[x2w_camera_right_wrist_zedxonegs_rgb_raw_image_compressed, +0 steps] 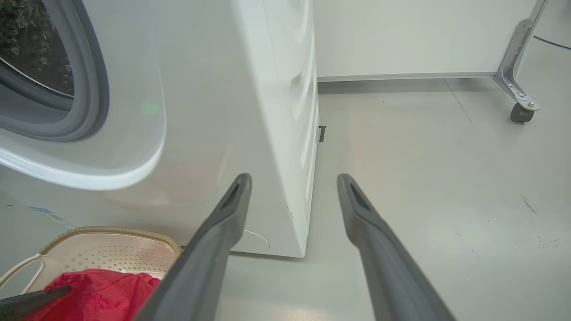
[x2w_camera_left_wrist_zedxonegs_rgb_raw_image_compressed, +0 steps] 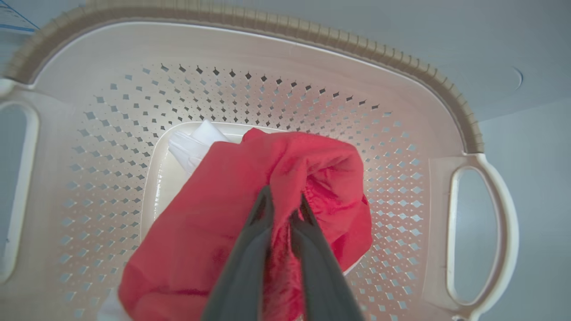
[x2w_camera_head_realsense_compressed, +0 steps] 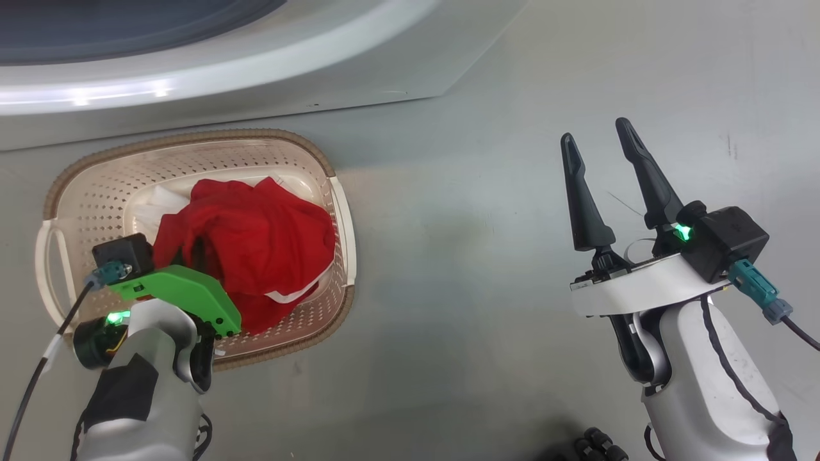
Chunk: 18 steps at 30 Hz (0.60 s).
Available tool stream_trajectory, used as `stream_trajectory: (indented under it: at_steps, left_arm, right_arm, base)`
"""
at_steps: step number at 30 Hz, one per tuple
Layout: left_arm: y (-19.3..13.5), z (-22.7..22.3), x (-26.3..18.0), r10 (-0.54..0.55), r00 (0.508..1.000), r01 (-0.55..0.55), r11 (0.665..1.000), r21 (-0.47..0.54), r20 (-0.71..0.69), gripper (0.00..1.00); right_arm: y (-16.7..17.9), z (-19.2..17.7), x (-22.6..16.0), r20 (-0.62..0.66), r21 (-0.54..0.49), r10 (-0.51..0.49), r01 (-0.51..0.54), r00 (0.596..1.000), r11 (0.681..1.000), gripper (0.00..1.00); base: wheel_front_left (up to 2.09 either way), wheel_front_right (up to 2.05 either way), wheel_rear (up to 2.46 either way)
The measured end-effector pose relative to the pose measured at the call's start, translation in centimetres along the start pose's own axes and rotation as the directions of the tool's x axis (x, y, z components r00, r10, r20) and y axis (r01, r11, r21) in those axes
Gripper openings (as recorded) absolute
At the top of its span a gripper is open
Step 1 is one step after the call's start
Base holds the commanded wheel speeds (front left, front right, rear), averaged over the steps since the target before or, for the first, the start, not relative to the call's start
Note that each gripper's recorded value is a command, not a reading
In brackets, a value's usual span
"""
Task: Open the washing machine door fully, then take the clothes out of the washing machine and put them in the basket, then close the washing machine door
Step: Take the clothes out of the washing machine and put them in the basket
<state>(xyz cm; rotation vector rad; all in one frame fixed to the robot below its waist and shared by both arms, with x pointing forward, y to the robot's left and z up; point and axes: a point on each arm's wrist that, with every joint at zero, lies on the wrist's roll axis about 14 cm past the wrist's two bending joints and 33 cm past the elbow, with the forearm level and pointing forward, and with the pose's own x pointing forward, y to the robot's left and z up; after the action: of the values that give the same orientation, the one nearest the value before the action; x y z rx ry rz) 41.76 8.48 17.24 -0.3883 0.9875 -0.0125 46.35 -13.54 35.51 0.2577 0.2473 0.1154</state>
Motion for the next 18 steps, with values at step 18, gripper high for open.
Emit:
stream_trajectory:
  at_steps: [18]
  left_arm:
    - [-3.2,6.0,-3.6,-0.120,0.963,0.101,0.991,0.090,0.243,1.00]
  right_arm:
    - [1.6,3.1,-1.4,0.059,0.004,0.031,-0.031,0.998,0.999,1.00]
  base:
    - [0.00,0.00,0.00]
